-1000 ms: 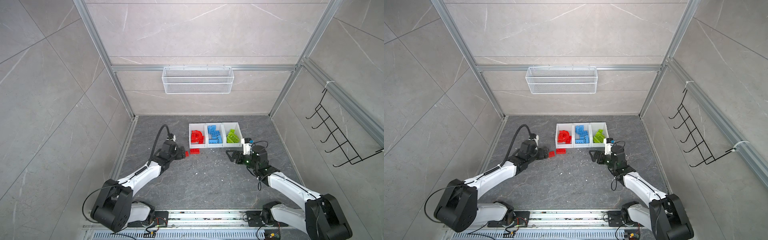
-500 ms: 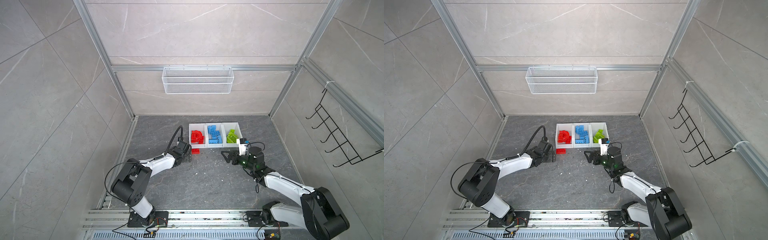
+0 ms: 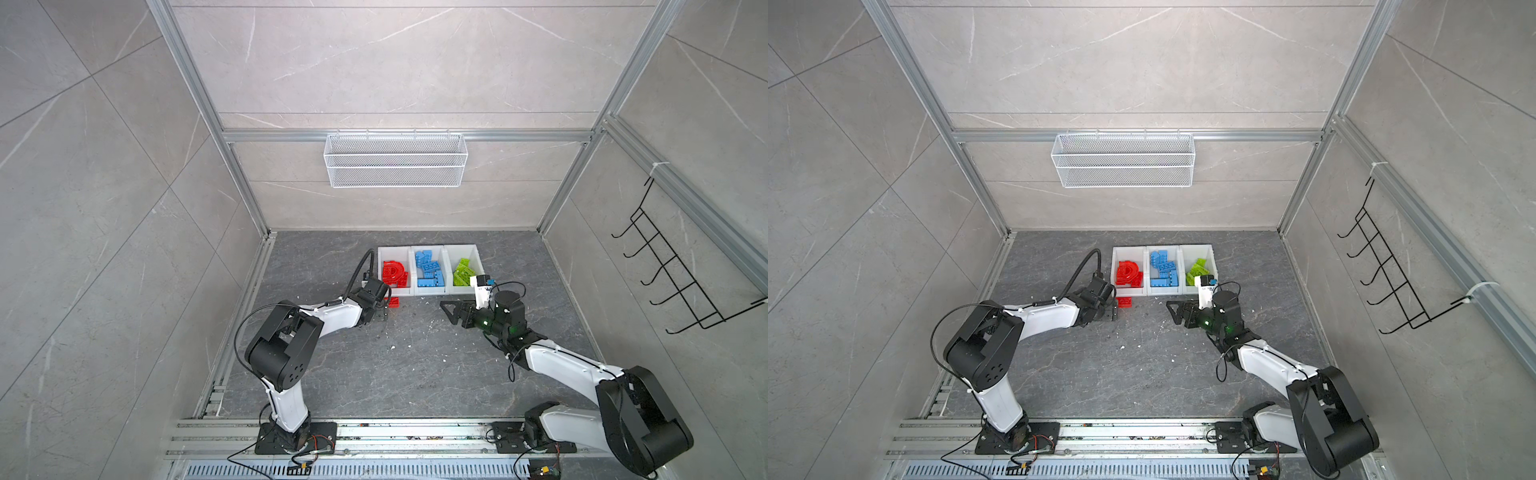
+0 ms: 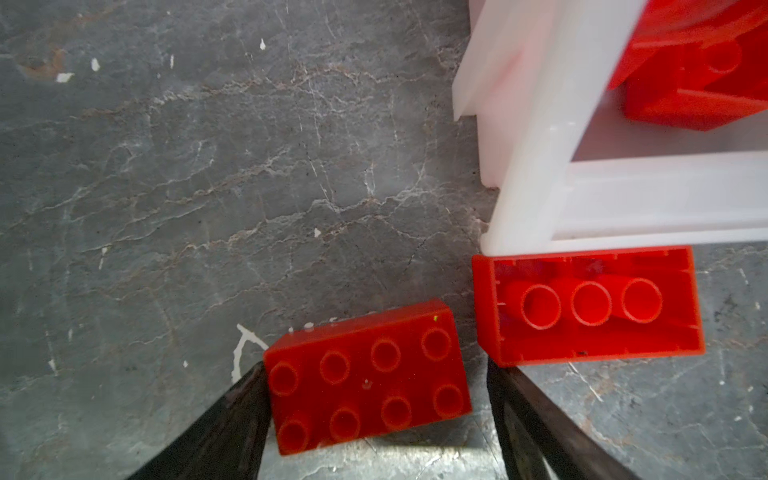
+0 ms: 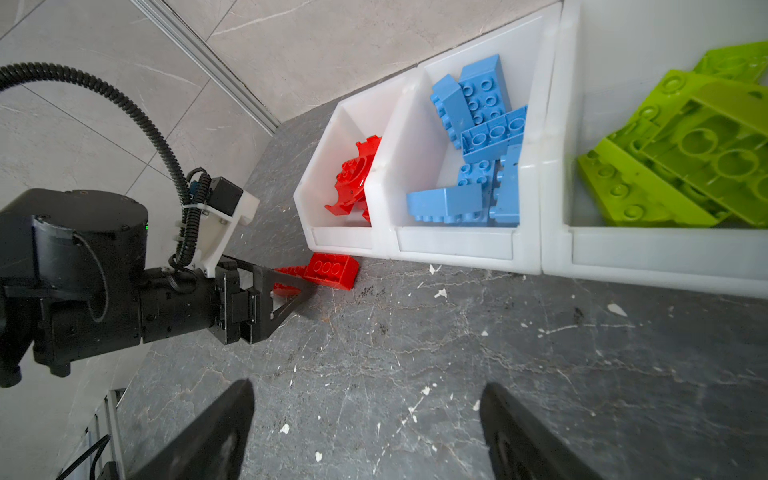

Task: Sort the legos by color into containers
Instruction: 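Grasp the loose red brick with the left gripper while the right gripper withdraws, then lift the red brick with the left gripper over the red compartment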

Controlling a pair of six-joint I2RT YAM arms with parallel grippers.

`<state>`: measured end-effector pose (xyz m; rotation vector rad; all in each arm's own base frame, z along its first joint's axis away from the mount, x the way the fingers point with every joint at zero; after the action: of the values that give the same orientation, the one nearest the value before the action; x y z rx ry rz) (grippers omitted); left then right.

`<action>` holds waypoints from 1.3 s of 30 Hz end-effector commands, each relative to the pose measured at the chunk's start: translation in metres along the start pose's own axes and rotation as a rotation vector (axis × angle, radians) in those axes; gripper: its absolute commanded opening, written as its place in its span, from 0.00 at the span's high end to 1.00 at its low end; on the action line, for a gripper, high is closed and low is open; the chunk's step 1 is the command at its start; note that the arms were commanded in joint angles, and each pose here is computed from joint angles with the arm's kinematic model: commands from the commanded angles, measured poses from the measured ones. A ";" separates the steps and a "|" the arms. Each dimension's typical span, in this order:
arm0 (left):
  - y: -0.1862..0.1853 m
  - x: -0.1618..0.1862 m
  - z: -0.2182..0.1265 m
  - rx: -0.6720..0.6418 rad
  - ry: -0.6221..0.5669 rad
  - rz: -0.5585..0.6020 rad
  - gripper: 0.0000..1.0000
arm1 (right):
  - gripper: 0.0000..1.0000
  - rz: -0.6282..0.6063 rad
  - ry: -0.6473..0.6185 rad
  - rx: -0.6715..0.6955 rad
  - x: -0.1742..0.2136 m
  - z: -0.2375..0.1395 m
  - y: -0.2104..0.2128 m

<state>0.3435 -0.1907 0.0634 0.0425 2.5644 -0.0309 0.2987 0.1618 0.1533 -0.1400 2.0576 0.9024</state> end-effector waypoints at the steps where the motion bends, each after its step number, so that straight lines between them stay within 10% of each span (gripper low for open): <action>1: 0.000 -0.004 0.003 -0.030 -0.006 0.006 0.20 | 0.13 -0.021 -0.011 -0.022 -0.007 0.002 0.008; 18: 0.025 -0.020 -0.047 -0.099 -0.112 0.012 0.44 | 0.13 -0.043 -0.001 -0.030 -0.006 0.004 0.014; 27: -0.014 -0.084 -0.106 0.123 -0.227 0.095 0.44 | 0.13 -0.044 0.010 -0.029 -0.003 0.006 0.014; 39: -0.075 -0.139 -0.047 0.186 -0.212 0.181 0.45 | 0.13 -0.058 0.012 -0.029 -0.002 0.006 0.017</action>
<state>0.4189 -0.2555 0.1831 0.2592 2.3348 -0.1840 0.2937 0.1759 0.1542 -0.1973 2.0601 0.9206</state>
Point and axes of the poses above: each gripper's point midway between its finger pads, its own z axis out along the fingers, its own y axis along the line the jaws close on, x = y × z, the point moved 4 cm from there along -z, back along the fingers, and after that the axes turned 1 degree about -z, right-handed, at the moved point
